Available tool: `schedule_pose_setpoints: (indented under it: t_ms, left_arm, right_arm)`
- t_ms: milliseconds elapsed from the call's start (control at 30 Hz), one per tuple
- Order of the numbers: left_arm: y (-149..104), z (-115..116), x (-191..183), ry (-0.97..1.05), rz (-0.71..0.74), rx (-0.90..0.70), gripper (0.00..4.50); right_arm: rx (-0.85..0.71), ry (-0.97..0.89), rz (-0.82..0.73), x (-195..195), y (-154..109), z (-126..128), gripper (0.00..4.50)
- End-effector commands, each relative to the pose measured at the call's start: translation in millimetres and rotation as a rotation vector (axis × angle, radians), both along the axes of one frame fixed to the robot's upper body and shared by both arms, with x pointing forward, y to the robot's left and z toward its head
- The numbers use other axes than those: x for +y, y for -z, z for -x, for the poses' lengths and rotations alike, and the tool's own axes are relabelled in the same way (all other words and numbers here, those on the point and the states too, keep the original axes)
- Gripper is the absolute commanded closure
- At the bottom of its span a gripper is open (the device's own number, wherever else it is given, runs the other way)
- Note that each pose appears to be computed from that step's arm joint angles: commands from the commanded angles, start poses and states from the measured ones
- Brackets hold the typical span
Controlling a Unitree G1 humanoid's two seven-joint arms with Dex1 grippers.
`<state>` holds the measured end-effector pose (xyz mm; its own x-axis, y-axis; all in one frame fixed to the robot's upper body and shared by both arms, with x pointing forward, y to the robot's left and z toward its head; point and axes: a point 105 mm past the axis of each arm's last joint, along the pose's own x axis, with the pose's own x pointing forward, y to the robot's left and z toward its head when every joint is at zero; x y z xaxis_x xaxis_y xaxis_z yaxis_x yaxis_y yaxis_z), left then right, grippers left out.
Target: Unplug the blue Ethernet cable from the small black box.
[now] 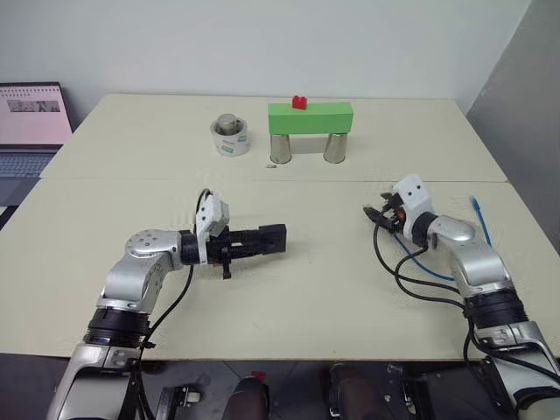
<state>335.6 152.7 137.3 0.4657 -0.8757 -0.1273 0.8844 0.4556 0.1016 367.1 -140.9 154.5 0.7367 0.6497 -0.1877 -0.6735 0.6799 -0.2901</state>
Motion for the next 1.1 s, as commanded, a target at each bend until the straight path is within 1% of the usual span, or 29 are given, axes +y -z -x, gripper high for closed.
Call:
schedule_pose_setpoints:
  t_ms: [33,100,167,233,300,367,400,500,533,600,633,800,867,900,1000,1100]
  left_arm:
    - [-14,-33,35,-0.314,0.027,-0.176,3.74]
    - [-10,-46,52,-0.458,0.046,-0.206,3.74]
    - [-6,-53,65,-0.56,0.061,-0.227,3.74]
    - [-4,-58,74,-0.638,0.066,-0.274,3.74]
    - [0,-64,90,-0.776,0.052,-0.328,3.74]
    - [4,-66,99,-0.857,0.044,-0.359,3.74]
    - [6,-67,101,-0.876,0.046,-0.363,3.74]
    - [23,-70,102,-0.932,0.122,-0.275,3.74]
    - [28,-70,103,-0.945,0.127,-0.256,3.74]
    - [36,-69,105,-0.946,0.122,-0.223,3.04]
    - [39,-68,105,-0.931,0.1,-0.22,2.93]
    - [50,-61,102,-0.892,0.089,-0.183,1.78]
    - [54,-56,104,-0.892,0.054,-0.189,1.24]
    - [54,-52,106,-0.9,0.04,-0.192,1.06]
    - [53,-36,112,-0.915,0.009,-0.176,1.06]
    - [49,-16,111,-0.872,-0.056,-0.14,1.06]
  right_arm:
    - [-0.03,-0.269,-0.051,40,-31,42,0.63]
    - [-0.029,-0.322,-0.069,55,-38,53,0.63]
    - [-0.032,-0.361,-0.077,67,-44,60,0.63]
    - [-0.034,-0.392,-0.077,76,-48,65,0.63]
    - [-0.028,-0.432,-0.079,86,-50,70,0.63]
    - [-0.024,-0.454,-0.078,91,-51,73,0.63]
    - [-0.023,-0.456,-0.078,92,-51,73,0.63]
    - [-0.017,-0.458,-0.063,93,-49,72,0.63]
    - [-0.016,-0.455,-0.06,93,-49,72,0.63]
    - [-0.014,-0.452,-0.06,93,-48,71,0.62]
    - [-0.013,-0.45,-0.059,92,-48,71,0.62]
    - [-0.007,-0.432,-0.053,88,-46,70,0.62]
    - [-0.006,-0.419,-0.053,86,-45,71,0.62]
    - [-0.005,-0.408,-0.057,84,-45,71,0.62]
    - [-0.003,-0.361,-0.079,73,-44,71,0.62]
    - [0.002,-0.269,-0.114,55,-43,67,0.62]
